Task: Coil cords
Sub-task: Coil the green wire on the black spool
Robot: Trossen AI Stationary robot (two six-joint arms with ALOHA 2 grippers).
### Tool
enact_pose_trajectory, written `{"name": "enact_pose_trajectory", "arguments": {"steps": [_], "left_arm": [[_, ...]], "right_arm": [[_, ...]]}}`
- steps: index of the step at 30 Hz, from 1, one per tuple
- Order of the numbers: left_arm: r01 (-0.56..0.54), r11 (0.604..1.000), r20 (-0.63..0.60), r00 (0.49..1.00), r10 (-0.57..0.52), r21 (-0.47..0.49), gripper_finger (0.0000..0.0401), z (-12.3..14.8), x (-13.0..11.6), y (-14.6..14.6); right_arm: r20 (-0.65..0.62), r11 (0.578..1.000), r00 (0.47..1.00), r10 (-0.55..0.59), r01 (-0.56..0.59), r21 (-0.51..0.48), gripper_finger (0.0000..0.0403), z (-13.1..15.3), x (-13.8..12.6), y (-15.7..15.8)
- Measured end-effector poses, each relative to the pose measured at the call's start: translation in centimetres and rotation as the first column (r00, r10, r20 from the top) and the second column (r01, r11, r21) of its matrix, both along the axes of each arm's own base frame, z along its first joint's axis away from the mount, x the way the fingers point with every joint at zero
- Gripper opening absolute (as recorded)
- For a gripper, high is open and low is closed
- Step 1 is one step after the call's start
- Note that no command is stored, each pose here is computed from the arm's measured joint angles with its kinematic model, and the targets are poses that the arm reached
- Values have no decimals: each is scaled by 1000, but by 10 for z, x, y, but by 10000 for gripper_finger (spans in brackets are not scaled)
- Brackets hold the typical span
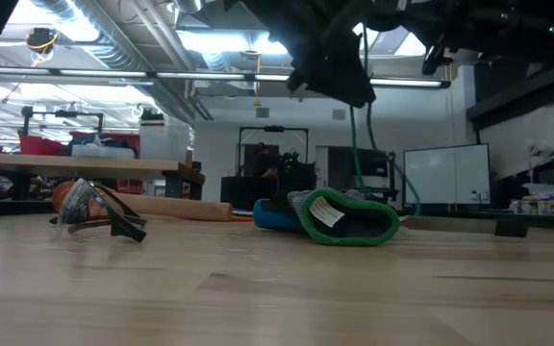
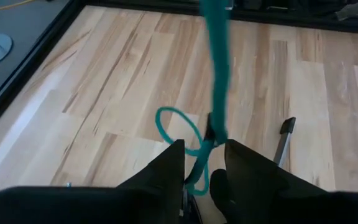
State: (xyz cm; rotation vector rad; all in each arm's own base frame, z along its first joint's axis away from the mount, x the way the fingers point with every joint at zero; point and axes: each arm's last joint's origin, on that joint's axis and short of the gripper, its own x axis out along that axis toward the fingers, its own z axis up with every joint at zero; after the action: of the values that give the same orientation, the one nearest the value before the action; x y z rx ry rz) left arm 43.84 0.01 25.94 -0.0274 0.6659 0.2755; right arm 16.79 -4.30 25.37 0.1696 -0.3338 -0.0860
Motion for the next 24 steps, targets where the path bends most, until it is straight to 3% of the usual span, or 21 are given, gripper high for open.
{"name": "enact_pose_trajectory", "arguments": {"steps": [13, 24], "left_arm": [[-1, 1000, -99, 995, 1, -3, 84, -7, -7, -1], [2, 1000, 42, 999, -2, -3, 74, 1, 4, -2]], "right_arm": [[116, 995, 992, -52, 61, -80, 1, 17, -18, 4], [88, 995, 995, -54, 60, -75, 1, 16, -22, 5]]}}
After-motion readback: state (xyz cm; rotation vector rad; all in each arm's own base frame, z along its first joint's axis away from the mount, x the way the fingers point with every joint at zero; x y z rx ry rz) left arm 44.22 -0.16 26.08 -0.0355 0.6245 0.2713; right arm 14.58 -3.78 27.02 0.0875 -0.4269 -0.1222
